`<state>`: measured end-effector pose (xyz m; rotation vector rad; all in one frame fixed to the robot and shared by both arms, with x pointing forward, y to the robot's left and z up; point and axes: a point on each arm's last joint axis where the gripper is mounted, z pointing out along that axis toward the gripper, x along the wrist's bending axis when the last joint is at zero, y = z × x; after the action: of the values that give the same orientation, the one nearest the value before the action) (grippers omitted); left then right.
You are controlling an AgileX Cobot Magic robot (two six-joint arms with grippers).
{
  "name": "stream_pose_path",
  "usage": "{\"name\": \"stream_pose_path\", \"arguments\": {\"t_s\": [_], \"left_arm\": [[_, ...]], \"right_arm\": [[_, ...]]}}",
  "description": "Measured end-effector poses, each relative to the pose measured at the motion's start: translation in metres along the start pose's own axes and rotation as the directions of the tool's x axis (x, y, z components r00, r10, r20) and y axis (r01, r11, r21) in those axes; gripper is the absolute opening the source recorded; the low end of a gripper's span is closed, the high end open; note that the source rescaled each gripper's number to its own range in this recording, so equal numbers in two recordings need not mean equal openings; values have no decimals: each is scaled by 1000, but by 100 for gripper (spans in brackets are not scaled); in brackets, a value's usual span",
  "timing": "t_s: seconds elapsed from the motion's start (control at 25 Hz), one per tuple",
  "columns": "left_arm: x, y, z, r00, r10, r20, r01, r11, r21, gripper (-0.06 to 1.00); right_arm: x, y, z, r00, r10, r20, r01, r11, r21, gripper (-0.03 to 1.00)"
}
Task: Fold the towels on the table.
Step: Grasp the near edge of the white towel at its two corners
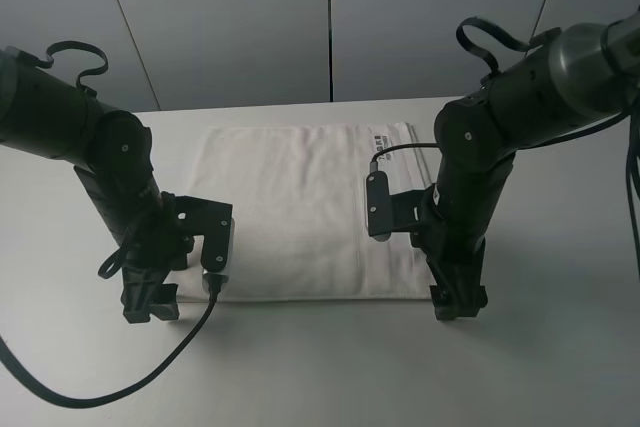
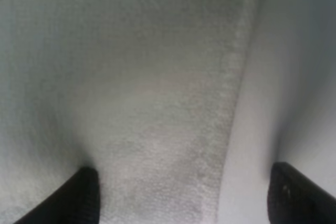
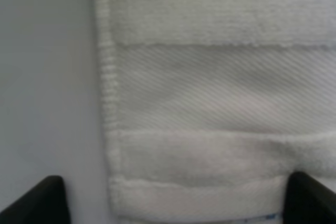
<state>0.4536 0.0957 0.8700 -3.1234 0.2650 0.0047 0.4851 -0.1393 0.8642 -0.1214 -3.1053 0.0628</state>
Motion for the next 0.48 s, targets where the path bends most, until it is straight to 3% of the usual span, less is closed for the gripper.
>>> {"name": "stream_pose_path", "arguments": {"t_s": [0.16, 0.32, 0.44, 0.48], "left_arm": [[0, 0, 0, 1000, 0, 0, 0, 1000, 0, 85], [0, 0, 0, 1000, 0, 0, 0, 1000, 0, 85], [0, 0, 0, 1000, 0, 0, 0, 1000, 0, 85], [0, 0, 0, 1000, 0, -1, 0, 1000, -1, 85]], "right_arm": [[-5, 2, 4, 999, -12, 30, 12, 1000, -7, 51], [-8, 4, 4, 999, -16, 52, 17, 1000, -20, 28], [-8, 5, 4, 998, -16, 56, 18, 1000, -23, 0], [-8, 5, 4, 998, -16, 56, 18, 1000, -23, 0]]}}
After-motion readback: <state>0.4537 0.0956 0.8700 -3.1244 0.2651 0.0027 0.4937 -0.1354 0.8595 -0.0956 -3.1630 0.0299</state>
